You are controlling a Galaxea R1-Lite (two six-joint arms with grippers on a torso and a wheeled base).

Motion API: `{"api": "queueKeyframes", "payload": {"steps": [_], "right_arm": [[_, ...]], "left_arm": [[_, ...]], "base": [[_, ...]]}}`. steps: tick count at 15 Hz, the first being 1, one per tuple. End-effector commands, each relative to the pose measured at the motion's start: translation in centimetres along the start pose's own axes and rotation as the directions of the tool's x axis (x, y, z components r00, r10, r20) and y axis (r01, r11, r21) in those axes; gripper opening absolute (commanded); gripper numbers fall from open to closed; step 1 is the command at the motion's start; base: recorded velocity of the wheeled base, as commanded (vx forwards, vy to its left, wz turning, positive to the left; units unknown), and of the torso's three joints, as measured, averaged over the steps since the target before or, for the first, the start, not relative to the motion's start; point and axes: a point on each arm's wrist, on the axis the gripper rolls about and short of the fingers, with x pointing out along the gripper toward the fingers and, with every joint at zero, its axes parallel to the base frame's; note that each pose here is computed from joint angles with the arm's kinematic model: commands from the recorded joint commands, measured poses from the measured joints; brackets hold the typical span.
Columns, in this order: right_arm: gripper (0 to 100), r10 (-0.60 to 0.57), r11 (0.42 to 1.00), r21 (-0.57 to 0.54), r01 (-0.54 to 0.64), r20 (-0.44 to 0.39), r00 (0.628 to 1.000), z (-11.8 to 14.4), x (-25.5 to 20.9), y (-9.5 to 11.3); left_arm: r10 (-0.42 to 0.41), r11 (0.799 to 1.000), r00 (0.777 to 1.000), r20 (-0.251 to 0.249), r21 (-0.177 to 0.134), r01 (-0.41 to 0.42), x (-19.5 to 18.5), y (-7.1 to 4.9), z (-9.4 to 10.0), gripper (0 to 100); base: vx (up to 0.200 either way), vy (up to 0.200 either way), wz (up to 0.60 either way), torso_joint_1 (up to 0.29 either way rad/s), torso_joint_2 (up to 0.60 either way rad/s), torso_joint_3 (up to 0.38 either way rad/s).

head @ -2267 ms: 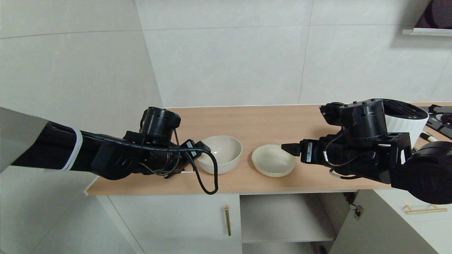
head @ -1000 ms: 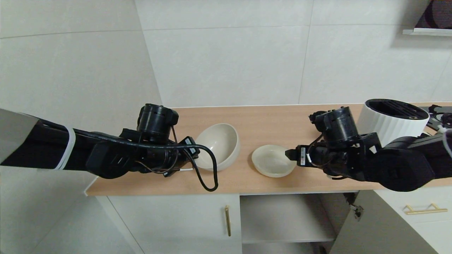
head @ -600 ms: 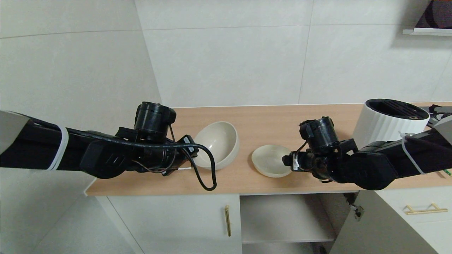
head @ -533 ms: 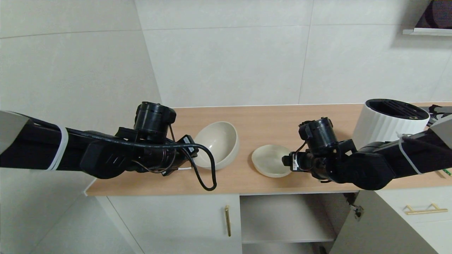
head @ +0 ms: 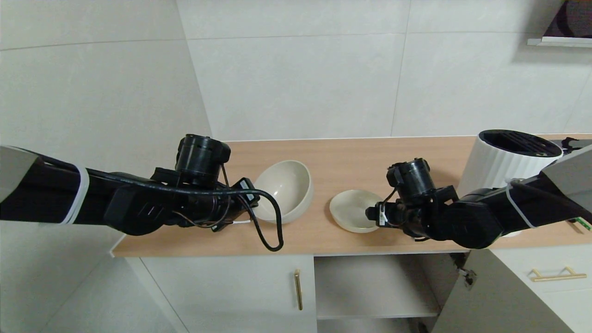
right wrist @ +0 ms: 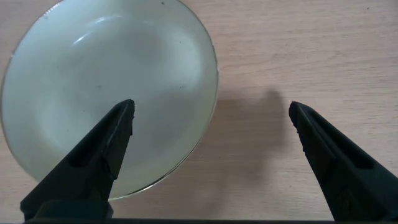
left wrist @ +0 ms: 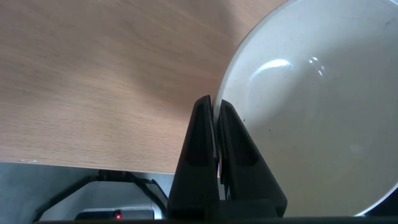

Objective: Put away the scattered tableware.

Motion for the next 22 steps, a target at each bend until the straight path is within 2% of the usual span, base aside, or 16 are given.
{"api": "queueKeyframes", "payload": {"steps": [1, 13, 18, 19, 20, 22], "right_arm": [[0, 0.000, 1.000, 0.000, 0.000, -0.001, 1.000, 0.0, 0.1, 0.1], [0, 0.008, 1.000, 0.010, -0.009, 0.018, 1.000, 0.7, -0.9, -0.1], [0, 0.110, 0.994, 0.016, -0.110, 0.028, 0.994, 1.6, -4.7, -1.1], [0, 0.154, 0.988, 0.022, -0.154, 0.009, 0.988, 2.2, -6.9, -2.2], [0, 0.152, 0.988, 0.026, -0.152, -0.019, 0.988, 2.1, -8.3, -3.3], [0, 0.191, 0.981, 0.033, -0.190, -0.035, 0.981, 2.3, -12.1, -4.9]], "left_arm": [[-0.002, 1.000, 1.000, 0.002, -0.001, 0.002, -0.1, 0.0, 0.0, 0], [-0.019, 1.000, 1.000, 0.017, 0.001, 0.019, -1.1, -0.2, 0.2, 0], [-0.064, 0.998, 0.998, 0.011, 0.013, 0.064, -3.7, 0.1, 0.3, 0], [-0.074, 0.996, 0.997, 0.019, 0.041, 0.073, -5.3, 0.7, 0.3, 0], [-0.079, 0.994, 0.997, 0.003, 0.074, 0.079, -6.2, 1.3, -0.1, 0], [-0.109, 0.987, 0.993, -0.050, 0.115, 0.114, -8.7, 3.4, -1.3, 0]], "base": [[0.000, 0.000, 0.00, 0.000, 0.00, 0.000], [0.000, 0.000, 0.00, 0.000, 0.00, 0.000], [0.000, 0.000, 0.00, 0.000, 0.00, 0.000], [0.000, 0.000, 0.00, 0.000, 0.00, 0.000], [0.000, 0.000, 0.00, 0.000, 0.00, 0.000], [0.000, 0.000, 0.00, 0.000, 0.00, 0.000]]}}
